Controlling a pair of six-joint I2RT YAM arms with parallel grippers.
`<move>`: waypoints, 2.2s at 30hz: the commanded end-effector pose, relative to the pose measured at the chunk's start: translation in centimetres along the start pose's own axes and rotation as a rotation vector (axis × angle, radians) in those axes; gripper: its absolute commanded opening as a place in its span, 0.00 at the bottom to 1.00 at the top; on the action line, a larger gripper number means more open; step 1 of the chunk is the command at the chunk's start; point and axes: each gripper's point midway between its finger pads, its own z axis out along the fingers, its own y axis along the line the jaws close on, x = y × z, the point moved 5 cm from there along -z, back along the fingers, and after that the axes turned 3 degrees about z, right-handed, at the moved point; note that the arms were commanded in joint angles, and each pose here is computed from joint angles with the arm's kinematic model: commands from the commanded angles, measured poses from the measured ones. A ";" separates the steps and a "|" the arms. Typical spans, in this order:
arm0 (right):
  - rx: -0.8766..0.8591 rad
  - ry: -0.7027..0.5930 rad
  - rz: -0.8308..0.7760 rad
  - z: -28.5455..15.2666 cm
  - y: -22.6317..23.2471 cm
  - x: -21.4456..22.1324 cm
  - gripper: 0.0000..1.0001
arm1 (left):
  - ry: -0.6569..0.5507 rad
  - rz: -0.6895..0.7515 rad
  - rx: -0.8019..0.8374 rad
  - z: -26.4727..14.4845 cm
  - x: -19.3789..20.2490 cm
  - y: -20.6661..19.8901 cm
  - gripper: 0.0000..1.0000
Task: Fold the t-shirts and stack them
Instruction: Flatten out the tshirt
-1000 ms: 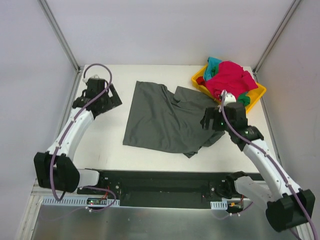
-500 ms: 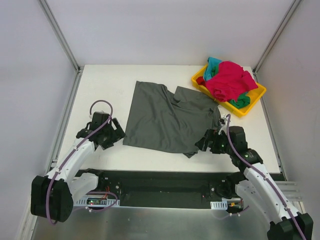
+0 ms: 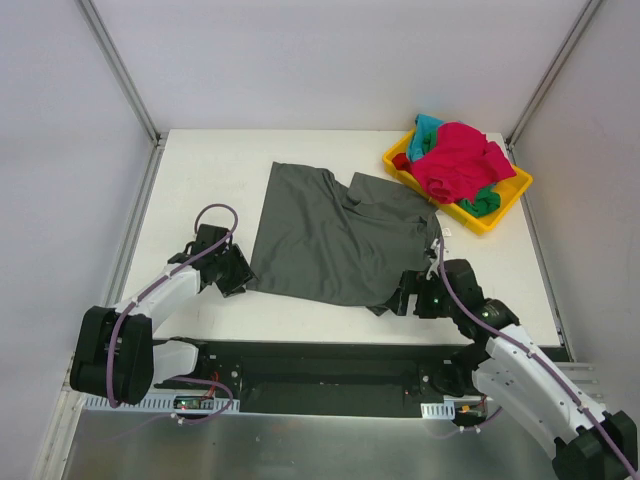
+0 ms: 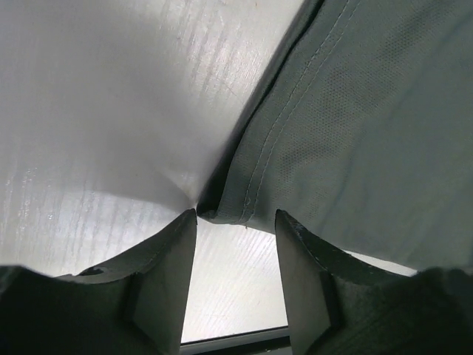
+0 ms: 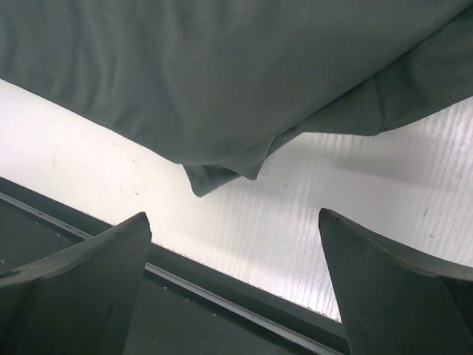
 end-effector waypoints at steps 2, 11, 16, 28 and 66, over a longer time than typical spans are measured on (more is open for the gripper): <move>0.070 0.011 -0.038 0.4 0.5 -0.3 0.96 | 0.003 0.028 -0.022 1.2 0.3 -0.2 0.42; 0.105 0.033 -0.085 0.6 0.8 -0.1 0.94 | -0.001 0.016 -0.044 2.5 -0.4 -0.8 0.00; 0.155 0.072 -0.166 0.7 1.2 0.0 0.88 | -0.080 0.074 0.026 1.0 -2.1 -2.6 0.00; 0.268 -0.017 -0.243 2.2 4.9 0.4 0.75 | -0.238 0.144 0.273 -5.3 -6.7 -9.8 0.00; 0.285 -0.070 -0.212 4.7 9.4 3.1 0.54 | -0.334 0.141 0.299 -7.3 -9.7 -12.5 0.00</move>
